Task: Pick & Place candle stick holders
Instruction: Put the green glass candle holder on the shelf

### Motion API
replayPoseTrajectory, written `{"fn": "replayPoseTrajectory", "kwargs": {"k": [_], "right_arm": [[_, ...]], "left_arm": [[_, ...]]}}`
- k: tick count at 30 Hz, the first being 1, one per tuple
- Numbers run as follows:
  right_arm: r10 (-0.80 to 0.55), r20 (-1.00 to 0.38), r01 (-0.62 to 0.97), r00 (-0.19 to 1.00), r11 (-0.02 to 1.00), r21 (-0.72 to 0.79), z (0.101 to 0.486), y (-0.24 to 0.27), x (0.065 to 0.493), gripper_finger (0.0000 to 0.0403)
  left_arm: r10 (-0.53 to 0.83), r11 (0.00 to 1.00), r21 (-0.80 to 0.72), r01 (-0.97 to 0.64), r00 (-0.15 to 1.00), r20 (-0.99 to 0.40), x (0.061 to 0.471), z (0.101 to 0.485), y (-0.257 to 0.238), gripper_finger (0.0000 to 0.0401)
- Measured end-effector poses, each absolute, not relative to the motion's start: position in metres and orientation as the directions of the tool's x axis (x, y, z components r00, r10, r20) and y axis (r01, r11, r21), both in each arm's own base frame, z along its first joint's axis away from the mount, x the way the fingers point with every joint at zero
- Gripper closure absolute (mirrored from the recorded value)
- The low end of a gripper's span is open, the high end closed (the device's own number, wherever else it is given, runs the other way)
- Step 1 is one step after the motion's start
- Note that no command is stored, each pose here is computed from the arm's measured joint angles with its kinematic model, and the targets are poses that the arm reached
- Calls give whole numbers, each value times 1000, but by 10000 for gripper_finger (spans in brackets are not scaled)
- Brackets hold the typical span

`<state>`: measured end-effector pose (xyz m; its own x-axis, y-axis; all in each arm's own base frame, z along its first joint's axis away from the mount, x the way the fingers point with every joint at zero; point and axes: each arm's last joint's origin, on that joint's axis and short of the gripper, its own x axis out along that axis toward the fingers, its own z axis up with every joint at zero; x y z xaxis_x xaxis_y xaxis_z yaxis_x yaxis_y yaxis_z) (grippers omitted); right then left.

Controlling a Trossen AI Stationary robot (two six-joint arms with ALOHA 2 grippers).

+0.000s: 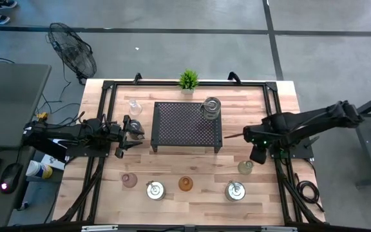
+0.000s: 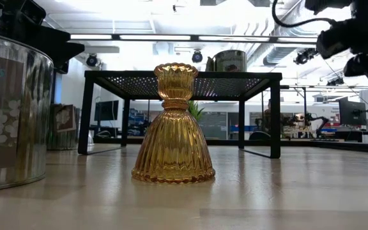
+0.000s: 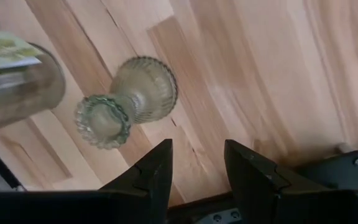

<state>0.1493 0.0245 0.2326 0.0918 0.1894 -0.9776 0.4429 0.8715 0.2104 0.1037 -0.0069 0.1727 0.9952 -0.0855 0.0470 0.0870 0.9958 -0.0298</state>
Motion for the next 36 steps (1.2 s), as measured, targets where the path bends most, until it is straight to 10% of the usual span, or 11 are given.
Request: {"fn": "replayPoseTrajectory", "kwargs": {"k": [36], "right_arm": [[284,-944,308,169,894,324,221,51,171,265]], "left_arm": [[-86,996,-30,87,995,47,104,173,-7,213]]}}
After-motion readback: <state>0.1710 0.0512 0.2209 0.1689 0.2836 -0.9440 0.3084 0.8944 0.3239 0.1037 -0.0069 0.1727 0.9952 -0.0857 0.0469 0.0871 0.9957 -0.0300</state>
